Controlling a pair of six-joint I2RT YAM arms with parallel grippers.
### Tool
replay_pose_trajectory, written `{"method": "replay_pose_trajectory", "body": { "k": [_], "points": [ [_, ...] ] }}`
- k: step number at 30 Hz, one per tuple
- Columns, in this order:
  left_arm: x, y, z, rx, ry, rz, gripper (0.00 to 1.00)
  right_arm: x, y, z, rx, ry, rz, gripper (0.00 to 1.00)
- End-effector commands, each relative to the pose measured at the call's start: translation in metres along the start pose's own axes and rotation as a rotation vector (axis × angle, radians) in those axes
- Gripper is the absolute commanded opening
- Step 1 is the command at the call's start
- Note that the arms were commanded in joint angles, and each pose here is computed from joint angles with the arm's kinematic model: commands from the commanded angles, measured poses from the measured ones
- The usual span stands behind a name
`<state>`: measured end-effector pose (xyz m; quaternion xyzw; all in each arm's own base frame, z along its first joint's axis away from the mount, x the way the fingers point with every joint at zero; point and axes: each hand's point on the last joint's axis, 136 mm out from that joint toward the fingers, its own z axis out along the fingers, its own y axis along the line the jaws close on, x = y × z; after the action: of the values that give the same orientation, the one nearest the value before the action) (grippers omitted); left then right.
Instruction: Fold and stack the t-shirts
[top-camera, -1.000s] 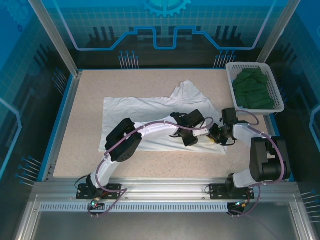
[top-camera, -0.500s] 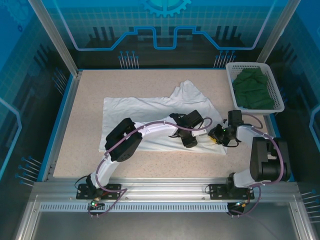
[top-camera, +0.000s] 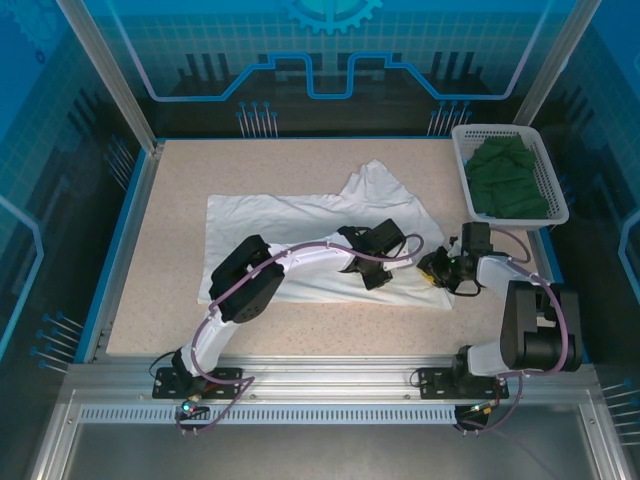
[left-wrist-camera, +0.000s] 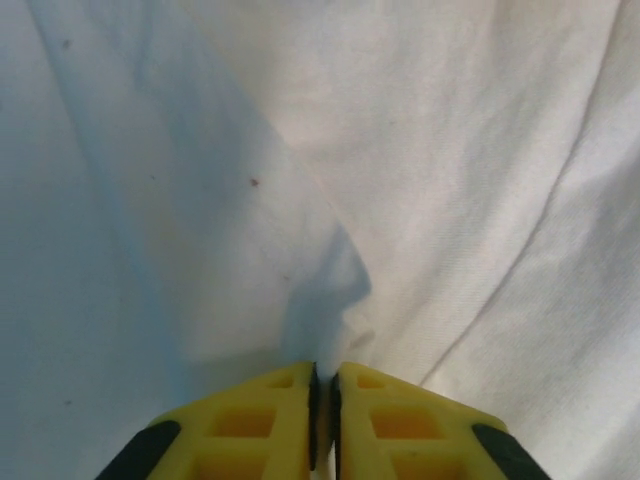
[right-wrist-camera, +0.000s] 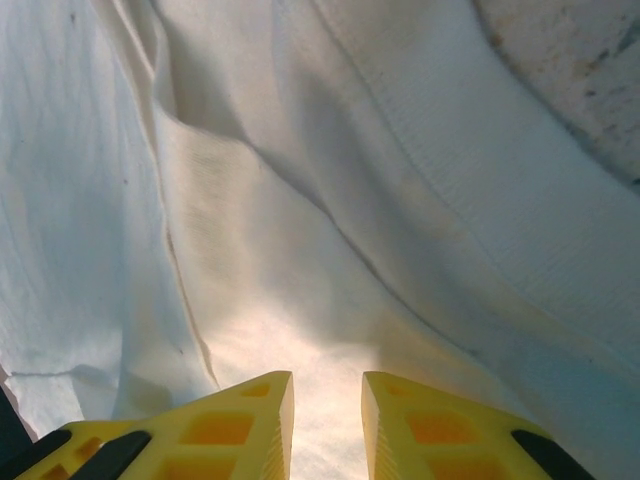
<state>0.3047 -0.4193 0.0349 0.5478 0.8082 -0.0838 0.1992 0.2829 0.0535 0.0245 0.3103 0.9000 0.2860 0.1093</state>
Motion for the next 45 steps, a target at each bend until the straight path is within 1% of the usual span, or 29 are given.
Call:
{"method": "replay_pose_trajectory", "body": {
  "k": [1,2,3,4,5,10,15,25,29,36,37,38,39,40,41,43,44,45],
  "points": [
    [-0.004,0.006,-0.005,-0.025,-0.020,0.004,0.12,0.002,-0.005,0.004,-0.005,0.017,0.010,0.25],
    [-0.005,0.005,-0.006,-0.021,-0.025,0.005,0.11,0.002,-0.006,0.004,-0.005,0.019,0.011,0.25],
    [-0.005,0.005,-0.006,-0.019,-0.029,0.003,0.07,0.002,-0.006,0.005,-0.005,0.021,0.010,0.24],
    [-0.005,0.004,-0.006,-0.019,-0.029,0.002,0.02,0.002,-0.006,0.005,-0.004,0.021,0.012,0.24],
    [-0.005,0.004,-0.006,-0.018,-0.028,0.000,0.00,0.002,-0.006,0.005,-0.003,0.020,0.011,0.24],
    [-0.007,0.008,-0.007,-0.015,-0.047,-0.027,0.00,0.002,-0.008,0.005,0.003,0.018,0.012,0.24],
    [-0.013,0.017,-0.017,-0.005,-0.093,-0.076,0.00,0.002,-0.011,0.005,0.021,0.015,0.013,0.24],
    [-0.020,0.060,-0.038,0.017,-0.184,-0.239,0.00,0.002,-0.017,0.006,0.065,0.026,0.034,0.22],
    [-0.012,0.082,-0.035,0.025,-0.181,-0.326,0.00,0.001,-0.019,0.007,0.080,0.031,0.044,0.22],
    [0.016,0.125,-0.031,-0.030,-0.145,-0.480,0.00,-0.002,-0.020,0.005,0.100,0.027,0.060,0.23],
    [0.020,0.130,-0.030,-0.047,-0.136,-0.498,0.06,-0.002,-0.020,0.005,0.101,0.027,0.061,0.24],
    [0.025,0.135,-0.030,-0.067,-0.125,-0.519,0.15,-0.003,-0.019,0.005,0.101,0.028,0.061,0.26],
    [0.030,0.140,-0.028,-0.080,-0.113,-0.541,0.26,-0.003,-0.020,0.004,0.110,0.025,0.062,0.26],
    [0.035,0.143,-0.027,-0.090,-0.102,-0.563,0.42,-0.004,-0.020,0.003,0.115,0.024,0.061,0.27],
    [0.038,0.145,-0.027,-0.095,-0.090,-0.584,0.52,-0.005,-0.019,0.002,0.115,0.021,0.057,0.29],
    [0.045,0.152,-0.030,-0.148,-0.076,-0.622,0.66,-0.007,-0.017,-0.002,0.120,0.014,0.053,0.35],
    [0.048,0.157,-0.035,-0.179,-0.072,-0.649,0.69,-0.009,-0.015,-0.005,0.122,0.002,0.047,0.39],
    [0.052,0.160,-0.041,-0.215,-0.067,-0.673,0.69,-0.010,-0.013,-0.009,0.121,-0.010,0.041,0.42]
  ]
}}
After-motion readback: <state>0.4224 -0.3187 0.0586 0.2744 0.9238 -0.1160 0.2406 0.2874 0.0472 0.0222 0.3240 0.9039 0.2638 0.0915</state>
